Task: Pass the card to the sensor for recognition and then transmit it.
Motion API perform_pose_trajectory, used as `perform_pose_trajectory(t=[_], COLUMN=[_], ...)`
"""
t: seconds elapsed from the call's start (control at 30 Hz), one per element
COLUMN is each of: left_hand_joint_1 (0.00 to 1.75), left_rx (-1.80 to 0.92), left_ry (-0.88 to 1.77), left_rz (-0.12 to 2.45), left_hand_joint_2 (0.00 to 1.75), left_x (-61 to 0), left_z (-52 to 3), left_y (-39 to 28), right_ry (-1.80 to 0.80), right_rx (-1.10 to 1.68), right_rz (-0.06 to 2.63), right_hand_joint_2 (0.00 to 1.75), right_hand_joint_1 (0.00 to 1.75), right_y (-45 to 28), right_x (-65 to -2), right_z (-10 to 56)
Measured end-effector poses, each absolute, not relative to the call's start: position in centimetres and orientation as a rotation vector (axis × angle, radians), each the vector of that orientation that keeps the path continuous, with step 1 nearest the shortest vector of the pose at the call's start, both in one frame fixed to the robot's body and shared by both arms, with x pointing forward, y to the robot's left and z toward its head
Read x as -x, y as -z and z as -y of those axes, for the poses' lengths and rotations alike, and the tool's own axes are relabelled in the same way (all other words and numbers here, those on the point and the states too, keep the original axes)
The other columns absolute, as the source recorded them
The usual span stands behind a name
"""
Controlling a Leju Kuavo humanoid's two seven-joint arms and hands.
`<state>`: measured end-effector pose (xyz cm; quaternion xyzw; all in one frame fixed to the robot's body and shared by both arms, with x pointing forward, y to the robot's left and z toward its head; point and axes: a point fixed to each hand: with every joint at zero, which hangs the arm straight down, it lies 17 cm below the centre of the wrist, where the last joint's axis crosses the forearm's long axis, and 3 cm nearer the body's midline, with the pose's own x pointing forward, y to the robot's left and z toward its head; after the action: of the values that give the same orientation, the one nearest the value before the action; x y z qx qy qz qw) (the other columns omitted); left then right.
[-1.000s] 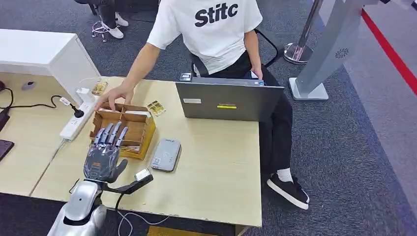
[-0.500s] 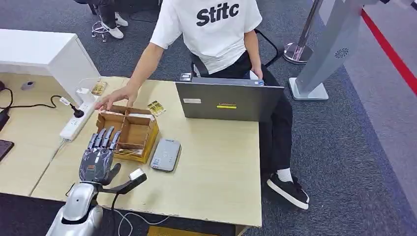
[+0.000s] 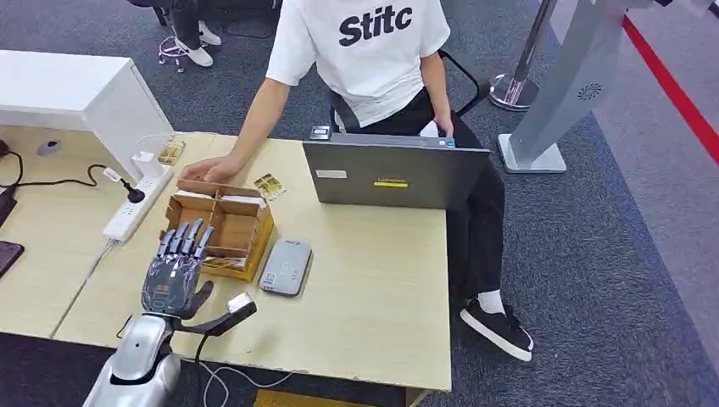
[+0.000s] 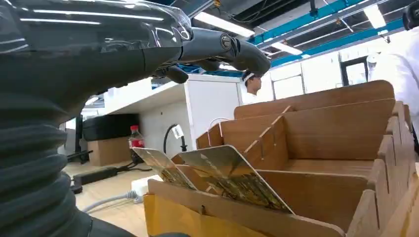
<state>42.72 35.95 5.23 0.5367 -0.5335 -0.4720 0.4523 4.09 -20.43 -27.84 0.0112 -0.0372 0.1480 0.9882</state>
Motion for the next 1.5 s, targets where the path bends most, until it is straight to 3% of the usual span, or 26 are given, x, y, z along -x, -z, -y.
perform_pose_trajectory(t=[0.03, 0.47, 0.8, 1.23, 1.5], left_hand_joint_1=[1.75, 1.75, 1.75, 1.75, 1.75], left_rx=[-1.32, -1.268, -1.455, -1.469, -1.573], left_ry=[1.168, 1.159, 0.993, 0.97, 0.677], left_rz=[1.322, 1.343, 1.531, 1.546, 1.737], left_hand_joint_2=[1.75, 1.75, 1.75, 1.75, 1.75], left_x=[-42.7, -42.5, -43.4, -43.6, -44.6], left_z=[-35.9, -35.5, -34.5, -34.4, -33.7], left_y=[-5.2, -4.5, -12.6, -13.7, -26.5], right_ry=[-0.297, -0.297, -0.291, -0.29, -0.29], right_rx=[-0.023, -0.023, -0.02, -0.02, -0.019], right_rz=[0.075, 0.077, 0.077, 0.077, 0.074], right_hand_joint_2=[1.75, 1.75, 1.75, 1.75, 1.75], right_hand_joint_1=[0.0, 0.0, 0.0, 0.0, 0.0], right_y=[27.8, 27.8, 27.9, 27.9, 27.9], right_x=[-4.1, -4.1, -4.1, -4.1, -4.1], right_z=[20.4, 20.4, 20.5, 20.5, 20.5])
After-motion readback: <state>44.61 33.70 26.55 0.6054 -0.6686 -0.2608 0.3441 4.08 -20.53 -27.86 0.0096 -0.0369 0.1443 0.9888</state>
